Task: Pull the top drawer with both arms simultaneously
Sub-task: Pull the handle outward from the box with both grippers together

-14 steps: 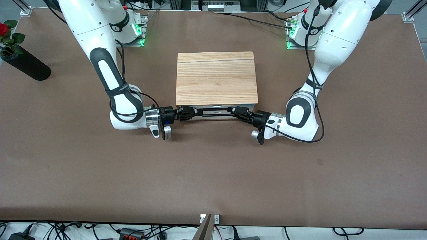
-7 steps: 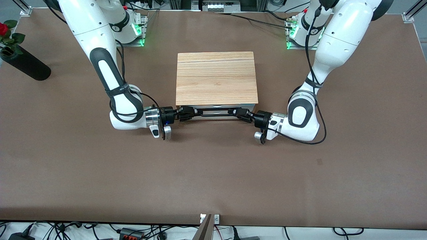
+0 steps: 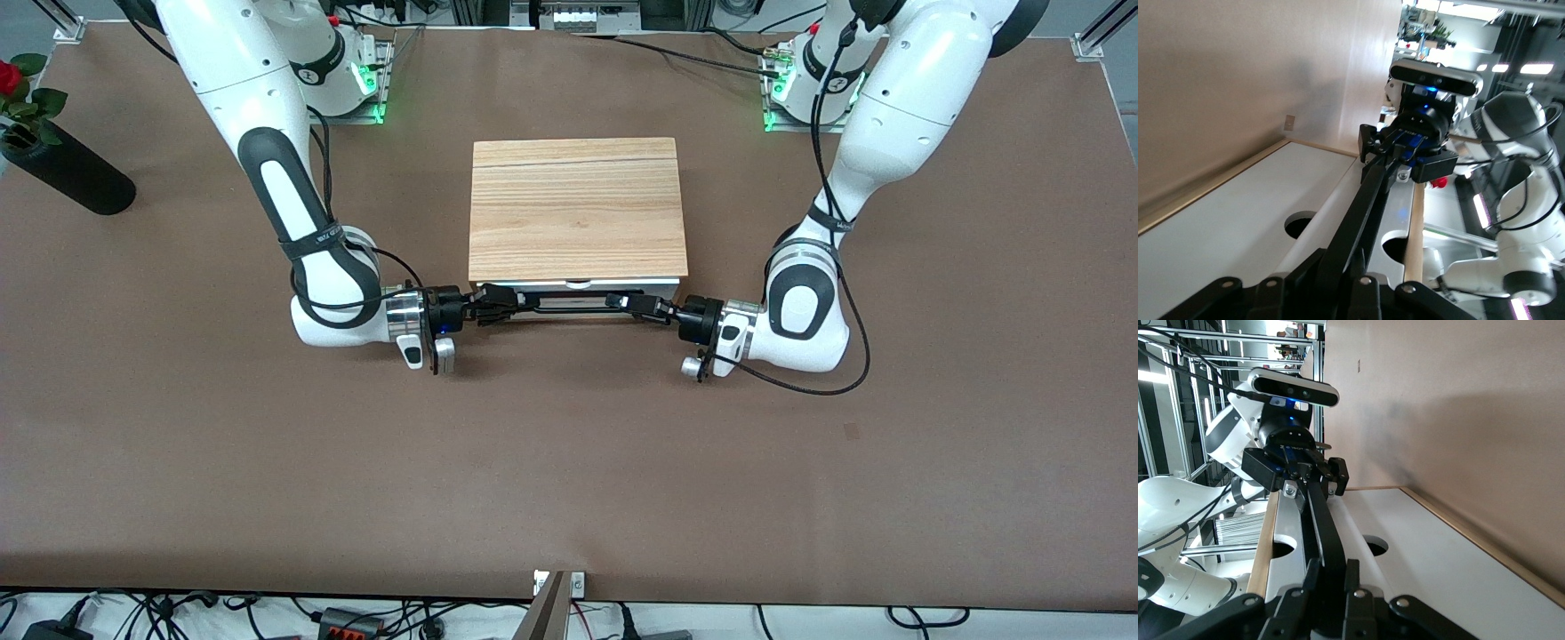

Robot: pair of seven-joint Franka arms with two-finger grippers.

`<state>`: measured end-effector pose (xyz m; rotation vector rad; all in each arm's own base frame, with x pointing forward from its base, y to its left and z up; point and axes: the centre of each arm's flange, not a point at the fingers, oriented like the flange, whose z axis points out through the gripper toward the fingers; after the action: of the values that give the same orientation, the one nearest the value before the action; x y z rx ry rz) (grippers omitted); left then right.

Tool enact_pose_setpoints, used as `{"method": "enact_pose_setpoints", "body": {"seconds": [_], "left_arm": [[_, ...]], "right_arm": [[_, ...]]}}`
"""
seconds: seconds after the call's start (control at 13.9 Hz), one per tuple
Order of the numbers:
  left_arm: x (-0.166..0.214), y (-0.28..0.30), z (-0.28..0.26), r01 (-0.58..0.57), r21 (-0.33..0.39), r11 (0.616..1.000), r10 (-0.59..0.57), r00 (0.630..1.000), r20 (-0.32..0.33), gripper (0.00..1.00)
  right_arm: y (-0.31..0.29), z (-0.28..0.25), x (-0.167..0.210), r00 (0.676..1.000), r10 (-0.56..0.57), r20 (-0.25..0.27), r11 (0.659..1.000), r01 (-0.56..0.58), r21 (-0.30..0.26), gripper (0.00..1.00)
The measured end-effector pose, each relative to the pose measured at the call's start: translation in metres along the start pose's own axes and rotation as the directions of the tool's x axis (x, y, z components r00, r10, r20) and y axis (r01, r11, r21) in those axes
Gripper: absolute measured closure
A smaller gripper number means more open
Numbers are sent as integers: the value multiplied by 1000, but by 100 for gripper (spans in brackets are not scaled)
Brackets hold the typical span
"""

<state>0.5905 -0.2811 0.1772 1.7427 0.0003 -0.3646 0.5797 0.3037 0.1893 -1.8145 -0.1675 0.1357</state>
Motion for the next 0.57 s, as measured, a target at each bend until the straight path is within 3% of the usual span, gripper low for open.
{"method": "enact_pose_setpoints", "body": {"seconds": [0.22,0.57], "left_arm": [[1,-7,-3,40,-50,998,-41,999,-21,80],[9,-5,-10,38,-57,998,-41,997,-58,80]], "right_arm": [[0,0,6,1000,-1,-4,1000,2,3,83],[4,1,24,1000,-13,-6,1000,13,23,83]]}}
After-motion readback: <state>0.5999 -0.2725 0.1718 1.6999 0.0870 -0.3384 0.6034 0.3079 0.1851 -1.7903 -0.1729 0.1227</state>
